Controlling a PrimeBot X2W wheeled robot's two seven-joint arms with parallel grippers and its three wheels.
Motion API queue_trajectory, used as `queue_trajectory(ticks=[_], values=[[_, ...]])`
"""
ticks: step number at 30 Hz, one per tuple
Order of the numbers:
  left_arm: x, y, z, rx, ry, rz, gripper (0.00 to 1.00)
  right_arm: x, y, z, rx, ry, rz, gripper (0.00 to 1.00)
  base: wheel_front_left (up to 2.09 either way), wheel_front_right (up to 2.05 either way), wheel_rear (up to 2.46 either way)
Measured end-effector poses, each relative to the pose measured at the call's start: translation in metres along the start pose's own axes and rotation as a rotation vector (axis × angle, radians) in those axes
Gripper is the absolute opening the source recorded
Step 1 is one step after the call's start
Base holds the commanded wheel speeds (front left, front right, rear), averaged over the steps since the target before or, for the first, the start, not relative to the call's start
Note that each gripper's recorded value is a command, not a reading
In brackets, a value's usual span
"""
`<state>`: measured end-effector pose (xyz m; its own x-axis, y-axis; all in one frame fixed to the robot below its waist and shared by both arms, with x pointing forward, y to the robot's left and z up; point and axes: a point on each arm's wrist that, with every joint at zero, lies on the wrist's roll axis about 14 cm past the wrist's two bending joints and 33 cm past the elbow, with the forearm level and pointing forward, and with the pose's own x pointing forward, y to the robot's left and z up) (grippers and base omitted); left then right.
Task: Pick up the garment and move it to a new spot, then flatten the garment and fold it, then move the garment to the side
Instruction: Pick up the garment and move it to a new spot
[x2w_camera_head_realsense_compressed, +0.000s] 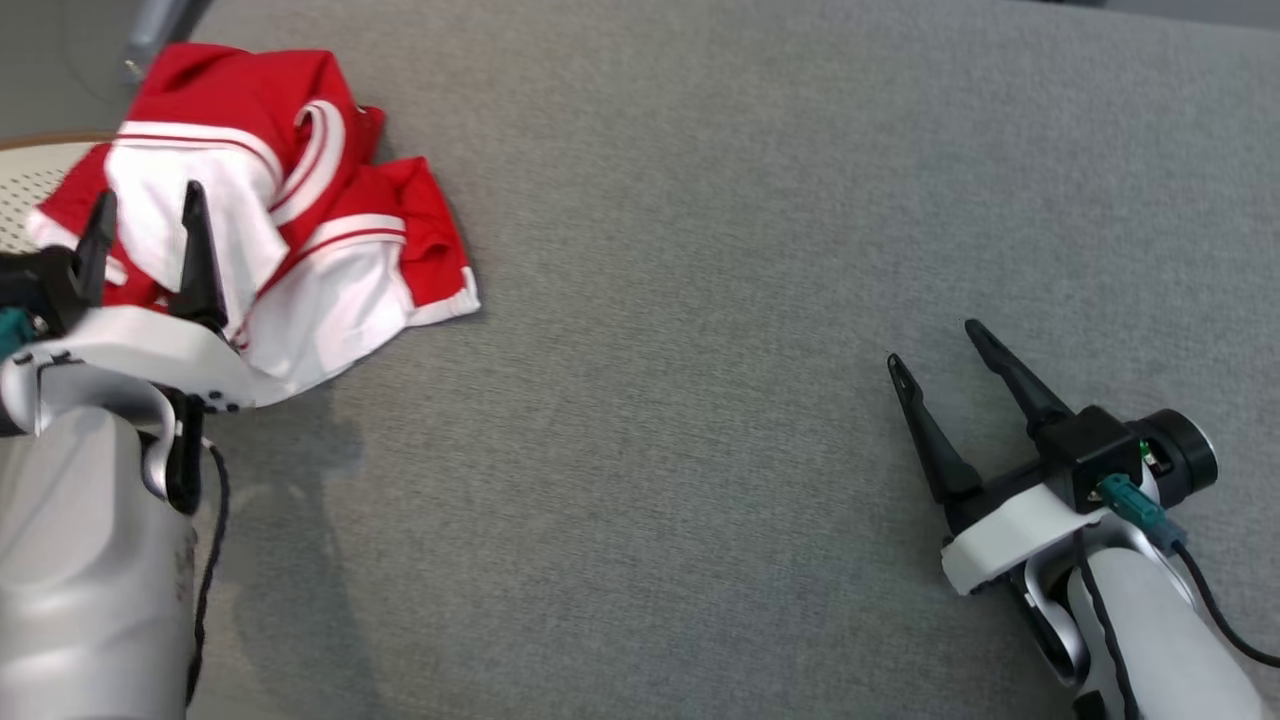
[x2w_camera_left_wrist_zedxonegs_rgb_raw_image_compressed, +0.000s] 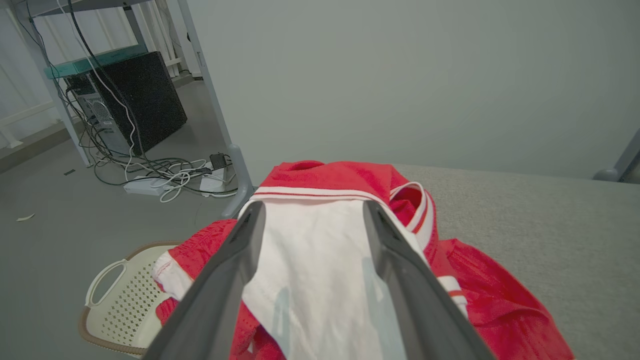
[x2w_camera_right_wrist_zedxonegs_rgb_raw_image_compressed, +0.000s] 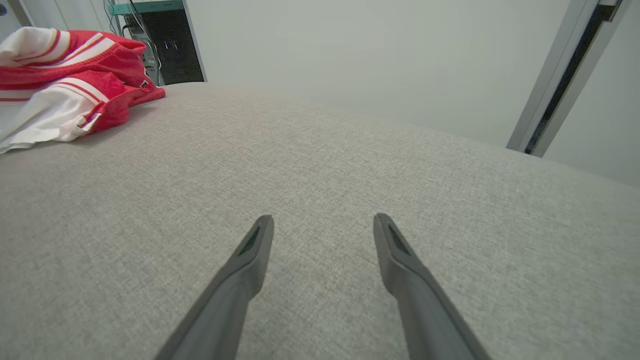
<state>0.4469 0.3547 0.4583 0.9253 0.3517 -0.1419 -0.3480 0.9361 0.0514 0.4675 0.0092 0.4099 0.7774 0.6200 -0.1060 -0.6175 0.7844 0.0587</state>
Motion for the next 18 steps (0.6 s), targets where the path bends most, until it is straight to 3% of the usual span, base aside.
queue_trajectory(ticks=[10, 11, 12, 18], values=[[0.041, -0.021, -0.063, 0.025, 0.266, -0.029, 1.0, -0.006, -0.038, -0.016, 0.024, 0.015, -0.092, 1.0, 0.0, 0.0, 0.0], [0.042, -0.023, -0.066, 0.026, 0.279, -0.03, 0.46, -0.008, -0.04, -0.018, 0.026, 0.018, -0.102, 1.0, 0.0, 0.0, 0.0], [0.043, -0.026, -0.07, 0.025, 0.291, -0.033, 0.0, -0.009, -0.043, -0.018, 0.027, 0.019, -0.11, 1.0, 0.0, 0.0, 0.0], [0.04, -0.025, -0.071, 0.026, 0.297, -0.029, 0.0, -0.012, -0.047, -0.013, 0.038, 0.009, -0.136, 1.0, 0.0, 0.0, 0.0]])
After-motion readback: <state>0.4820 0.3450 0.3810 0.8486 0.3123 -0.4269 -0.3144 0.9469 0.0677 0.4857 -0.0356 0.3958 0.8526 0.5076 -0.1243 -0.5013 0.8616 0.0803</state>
